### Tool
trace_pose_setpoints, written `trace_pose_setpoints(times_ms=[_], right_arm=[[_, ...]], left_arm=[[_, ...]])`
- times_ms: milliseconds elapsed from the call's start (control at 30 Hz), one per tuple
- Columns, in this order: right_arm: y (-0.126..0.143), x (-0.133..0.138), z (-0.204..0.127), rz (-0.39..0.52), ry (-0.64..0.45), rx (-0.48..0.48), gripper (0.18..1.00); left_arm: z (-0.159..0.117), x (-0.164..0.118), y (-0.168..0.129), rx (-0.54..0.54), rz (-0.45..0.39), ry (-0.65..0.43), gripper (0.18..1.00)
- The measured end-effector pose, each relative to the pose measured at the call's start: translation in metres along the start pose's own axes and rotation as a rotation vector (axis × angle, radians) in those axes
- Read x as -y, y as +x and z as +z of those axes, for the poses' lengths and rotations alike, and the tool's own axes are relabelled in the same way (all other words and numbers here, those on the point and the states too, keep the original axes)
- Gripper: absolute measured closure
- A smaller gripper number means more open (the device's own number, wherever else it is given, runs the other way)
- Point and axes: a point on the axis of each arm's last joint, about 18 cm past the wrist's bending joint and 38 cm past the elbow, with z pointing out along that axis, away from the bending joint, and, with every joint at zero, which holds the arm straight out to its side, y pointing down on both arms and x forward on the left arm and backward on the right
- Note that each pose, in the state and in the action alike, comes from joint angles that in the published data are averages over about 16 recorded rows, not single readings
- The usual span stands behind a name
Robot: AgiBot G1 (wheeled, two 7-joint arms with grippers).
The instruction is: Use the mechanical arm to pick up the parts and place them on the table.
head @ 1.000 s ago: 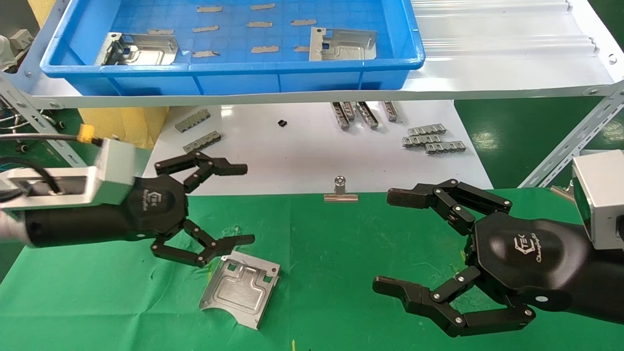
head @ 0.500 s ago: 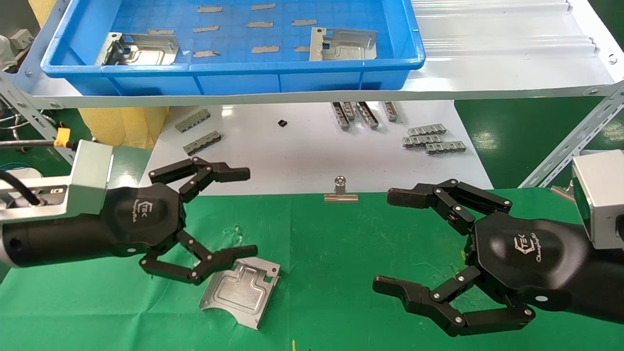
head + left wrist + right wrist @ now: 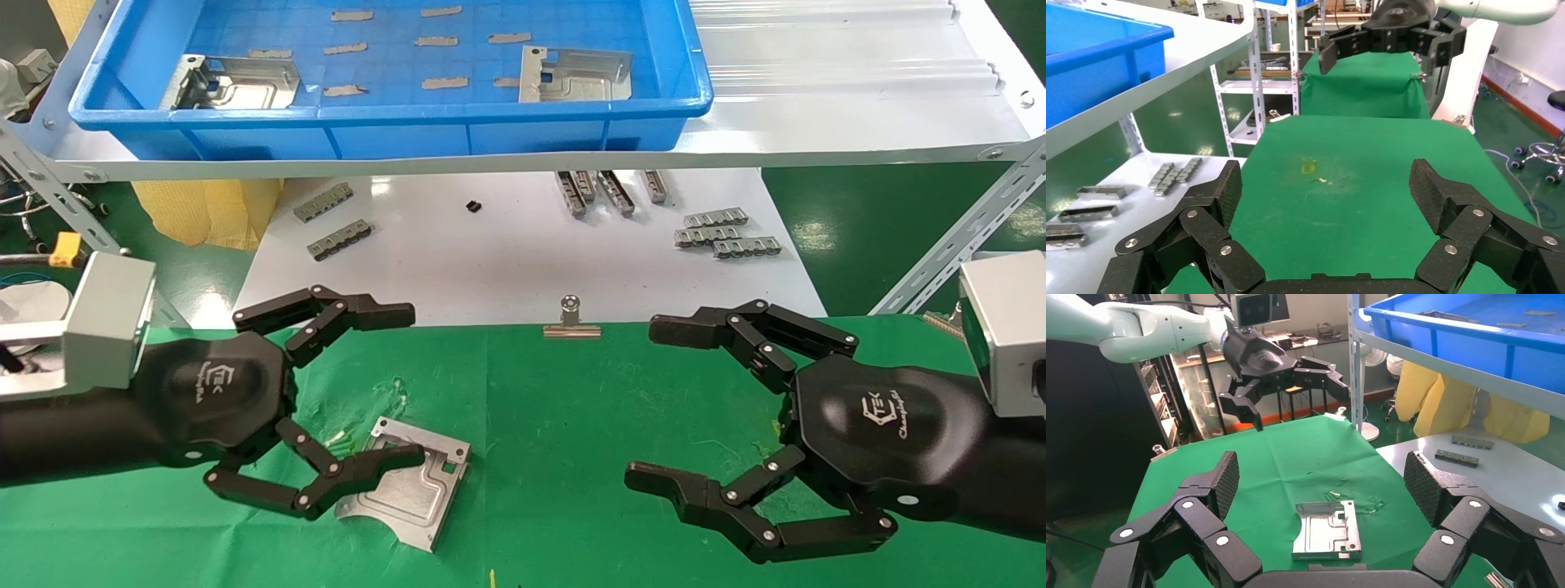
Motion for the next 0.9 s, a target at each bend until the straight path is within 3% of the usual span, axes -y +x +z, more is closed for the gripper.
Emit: trace_pose_setpoints(times_ms=[900], right_arm=[[0.000, 0.000, 0.000, 0.000, 0.000, 0.000, 0.179]], left_arm=[[-0.017, 0.032, 0.048, -0.009, -0.069, -0.008, 0.183]])
